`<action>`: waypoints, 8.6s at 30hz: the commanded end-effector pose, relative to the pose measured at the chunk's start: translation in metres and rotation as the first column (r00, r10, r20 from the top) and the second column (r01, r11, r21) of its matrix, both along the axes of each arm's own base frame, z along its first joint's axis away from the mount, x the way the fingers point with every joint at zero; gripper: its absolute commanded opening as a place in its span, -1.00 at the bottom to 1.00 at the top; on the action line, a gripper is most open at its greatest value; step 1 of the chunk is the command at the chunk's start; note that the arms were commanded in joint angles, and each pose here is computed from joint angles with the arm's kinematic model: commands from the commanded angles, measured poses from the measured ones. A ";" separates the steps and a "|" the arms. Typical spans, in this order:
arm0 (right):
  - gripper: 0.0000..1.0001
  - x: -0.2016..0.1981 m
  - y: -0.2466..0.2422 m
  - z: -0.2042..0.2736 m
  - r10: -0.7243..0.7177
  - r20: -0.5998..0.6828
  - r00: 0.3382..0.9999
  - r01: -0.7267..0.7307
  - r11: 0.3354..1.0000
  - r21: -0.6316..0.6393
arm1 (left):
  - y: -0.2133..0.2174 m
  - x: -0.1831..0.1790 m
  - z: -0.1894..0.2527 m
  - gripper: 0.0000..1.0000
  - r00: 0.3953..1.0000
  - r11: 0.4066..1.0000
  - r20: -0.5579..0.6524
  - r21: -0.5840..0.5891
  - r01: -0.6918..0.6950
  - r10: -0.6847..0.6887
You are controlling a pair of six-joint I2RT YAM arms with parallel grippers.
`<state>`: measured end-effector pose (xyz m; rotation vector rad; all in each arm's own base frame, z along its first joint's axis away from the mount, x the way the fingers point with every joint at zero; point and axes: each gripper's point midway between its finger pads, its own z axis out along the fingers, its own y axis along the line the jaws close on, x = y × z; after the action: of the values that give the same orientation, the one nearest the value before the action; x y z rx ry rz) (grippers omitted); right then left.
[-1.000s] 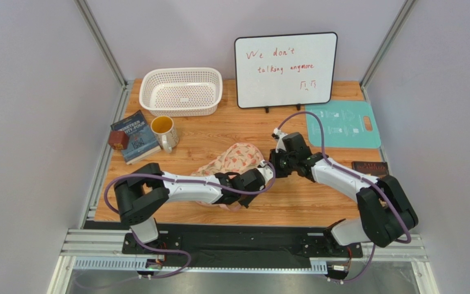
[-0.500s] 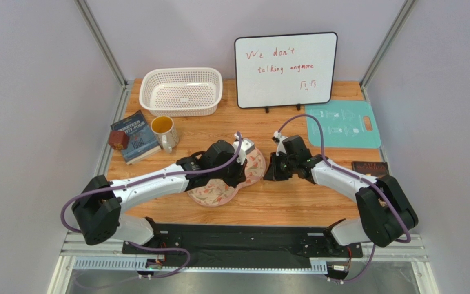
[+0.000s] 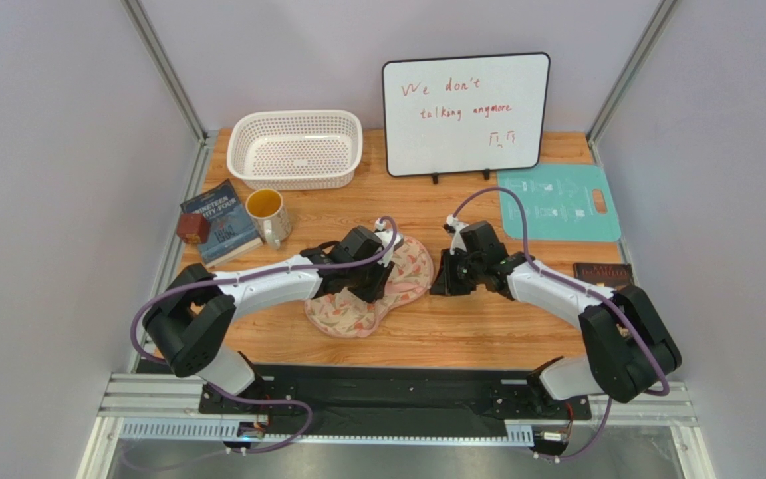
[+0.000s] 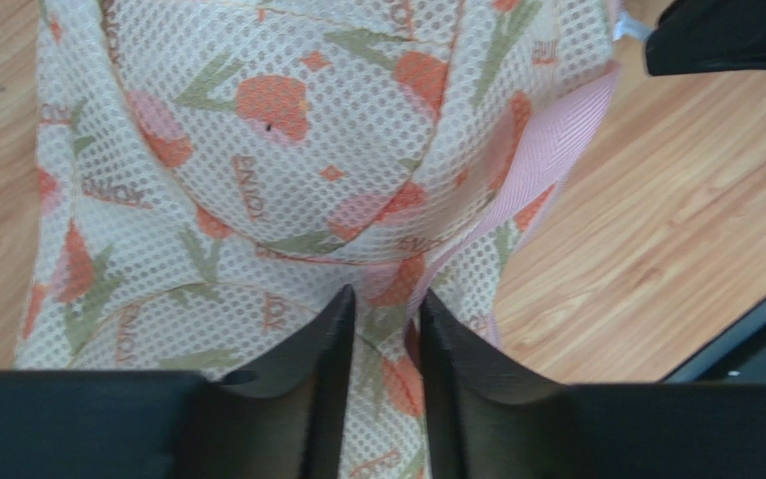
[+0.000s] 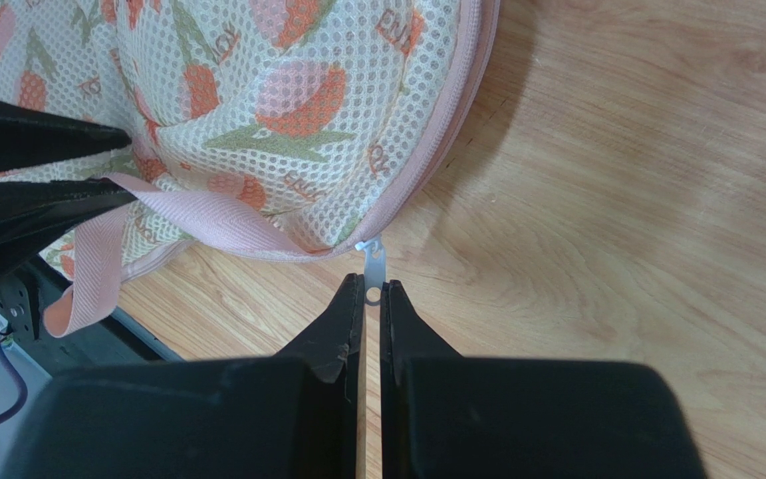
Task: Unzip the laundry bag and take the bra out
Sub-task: Unzip the laundry bag at the center of the board.
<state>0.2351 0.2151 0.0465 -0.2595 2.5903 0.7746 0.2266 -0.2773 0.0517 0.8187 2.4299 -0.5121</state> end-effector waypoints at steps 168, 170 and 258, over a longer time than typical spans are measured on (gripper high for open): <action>-1.00 -0.006 -0.010 0.002 -0.106 0.083 0.991 0.117 0.984 -0.133 | -0.009 0.026 -0.080 -1.00 0.988 0.963 -0.066 0.239 -0.122 0.141; -1.00 0.001 -0.017 0.013 -0.154 0.098 0.983 0.165 0.979 -0.117 | -0.007 0.023 -0.071 -1.00 0.982 0.964 -0.059 0.208 -0.165 0.181; -0.22 0.025 0.051 -0.015 0.094 -0.009 0.996 -0.091 0.975 0.201 | -0.016 0.122 -0.016 0.98 0.959 0.941 -0.052 -0.186 -0.283 0.278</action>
<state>0.2698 0.2679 0.0274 -0.3216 2.4971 1.0363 0.3518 -0.2805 0.0429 0.4211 2.4029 -0.5387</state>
